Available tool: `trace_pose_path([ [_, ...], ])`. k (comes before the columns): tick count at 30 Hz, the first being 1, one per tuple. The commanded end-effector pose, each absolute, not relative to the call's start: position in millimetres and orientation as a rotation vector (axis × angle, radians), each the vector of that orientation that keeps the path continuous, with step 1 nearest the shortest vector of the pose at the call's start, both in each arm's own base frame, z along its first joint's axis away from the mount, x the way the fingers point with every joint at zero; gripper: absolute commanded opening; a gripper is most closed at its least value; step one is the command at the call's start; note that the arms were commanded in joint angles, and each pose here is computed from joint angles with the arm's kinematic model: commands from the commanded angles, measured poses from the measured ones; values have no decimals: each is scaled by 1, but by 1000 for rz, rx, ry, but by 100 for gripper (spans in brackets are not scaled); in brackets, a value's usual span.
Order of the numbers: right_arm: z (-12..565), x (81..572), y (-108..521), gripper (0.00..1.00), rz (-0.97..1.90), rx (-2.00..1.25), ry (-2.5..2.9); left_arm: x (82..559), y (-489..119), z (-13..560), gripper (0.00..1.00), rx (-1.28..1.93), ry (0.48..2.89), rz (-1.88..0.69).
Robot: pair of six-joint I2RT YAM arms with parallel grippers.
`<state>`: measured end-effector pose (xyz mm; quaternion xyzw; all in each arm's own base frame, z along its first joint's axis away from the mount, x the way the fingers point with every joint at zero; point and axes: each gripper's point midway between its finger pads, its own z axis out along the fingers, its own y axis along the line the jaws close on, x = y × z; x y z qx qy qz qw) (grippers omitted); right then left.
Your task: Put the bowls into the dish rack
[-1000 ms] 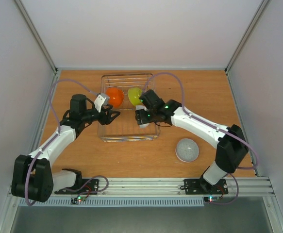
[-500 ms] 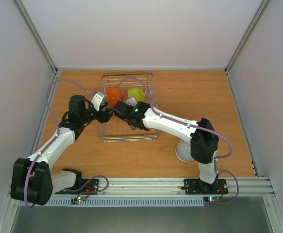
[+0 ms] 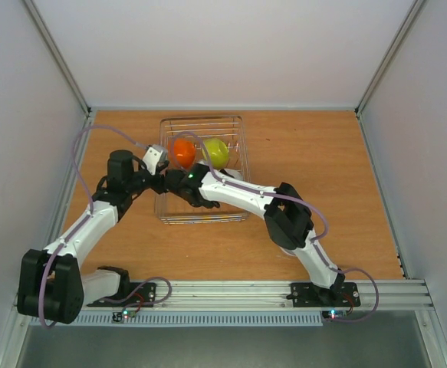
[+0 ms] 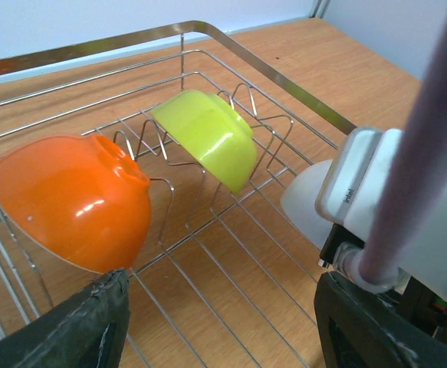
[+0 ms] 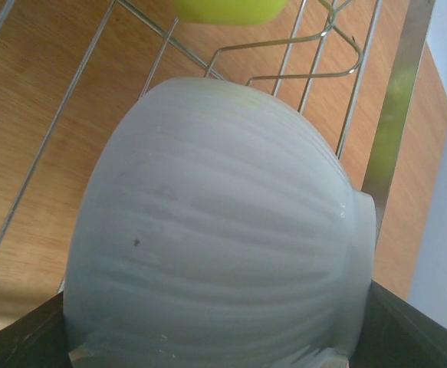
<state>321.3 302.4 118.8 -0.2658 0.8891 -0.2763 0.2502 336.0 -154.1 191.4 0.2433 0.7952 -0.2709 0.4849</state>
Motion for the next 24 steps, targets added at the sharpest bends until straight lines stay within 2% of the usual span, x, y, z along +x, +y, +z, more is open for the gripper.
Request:
trace_pose_path([
  [1,124,329,299,1,-869,-709,2369,337,-158,202,67,617,1884,-675],
  [5,113,331,300,7,-877,-717,2400,336,-159,205,67,620,1876,-677],
  [11,101,332,303,37,-865,-734,2442,335,-158,207,66,619,1870,-671],
  [14,97,330,305,47,-844,-742,2459,335,-157,208,66,614,1867,-662],
  [19,92,324,315,70,-713,-753,2498,339,-152,209,66,587,1869,-620],
  [24,96,318,325,89,-552,-758,2518,350,-138,207,65,511,1885,-525],
])
